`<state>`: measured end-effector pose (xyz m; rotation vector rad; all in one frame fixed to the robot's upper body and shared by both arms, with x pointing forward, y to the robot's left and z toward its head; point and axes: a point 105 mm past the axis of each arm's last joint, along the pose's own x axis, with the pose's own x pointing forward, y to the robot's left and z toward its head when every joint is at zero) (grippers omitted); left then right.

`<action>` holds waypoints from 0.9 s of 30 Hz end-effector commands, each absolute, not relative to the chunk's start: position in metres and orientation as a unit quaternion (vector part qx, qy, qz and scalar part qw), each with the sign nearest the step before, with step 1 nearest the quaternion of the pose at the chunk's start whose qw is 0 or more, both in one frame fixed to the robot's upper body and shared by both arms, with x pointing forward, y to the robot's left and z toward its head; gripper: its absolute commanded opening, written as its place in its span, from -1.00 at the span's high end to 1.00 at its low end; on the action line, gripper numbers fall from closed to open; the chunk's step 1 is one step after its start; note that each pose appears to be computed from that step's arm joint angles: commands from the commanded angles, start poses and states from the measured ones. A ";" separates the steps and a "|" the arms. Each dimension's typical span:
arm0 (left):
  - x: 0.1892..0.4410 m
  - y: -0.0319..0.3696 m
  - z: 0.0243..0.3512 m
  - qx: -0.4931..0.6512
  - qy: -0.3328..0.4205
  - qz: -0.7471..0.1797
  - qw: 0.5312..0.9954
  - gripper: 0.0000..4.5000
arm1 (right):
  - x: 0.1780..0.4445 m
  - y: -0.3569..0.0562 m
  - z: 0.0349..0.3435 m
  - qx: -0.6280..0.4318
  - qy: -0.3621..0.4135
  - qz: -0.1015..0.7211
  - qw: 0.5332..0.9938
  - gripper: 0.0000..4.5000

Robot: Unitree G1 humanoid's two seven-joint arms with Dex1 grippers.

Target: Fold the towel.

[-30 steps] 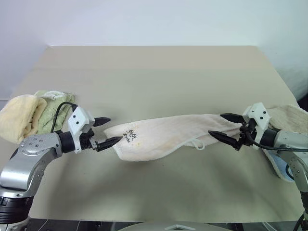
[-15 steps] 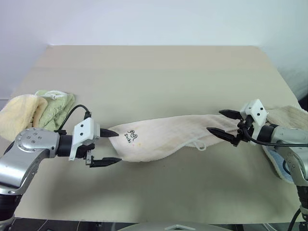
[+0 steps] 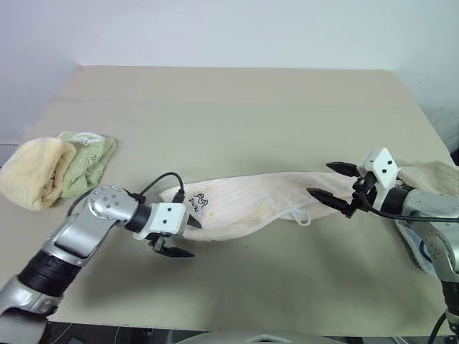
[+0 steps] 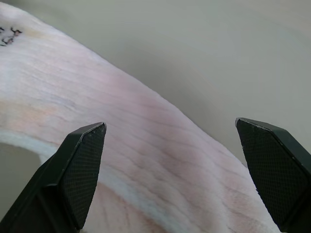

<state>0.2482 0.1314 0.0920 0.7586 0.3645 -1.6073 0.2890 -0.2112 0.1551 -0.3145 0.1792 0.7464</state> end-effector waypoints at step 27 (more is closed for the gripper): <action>0.287 0.158 0.102 0.197 0.165 -0.596 0.761 0.51 | 0.291 -0.209 0.171 -0.156 0.061 0.363 0.917 -1.00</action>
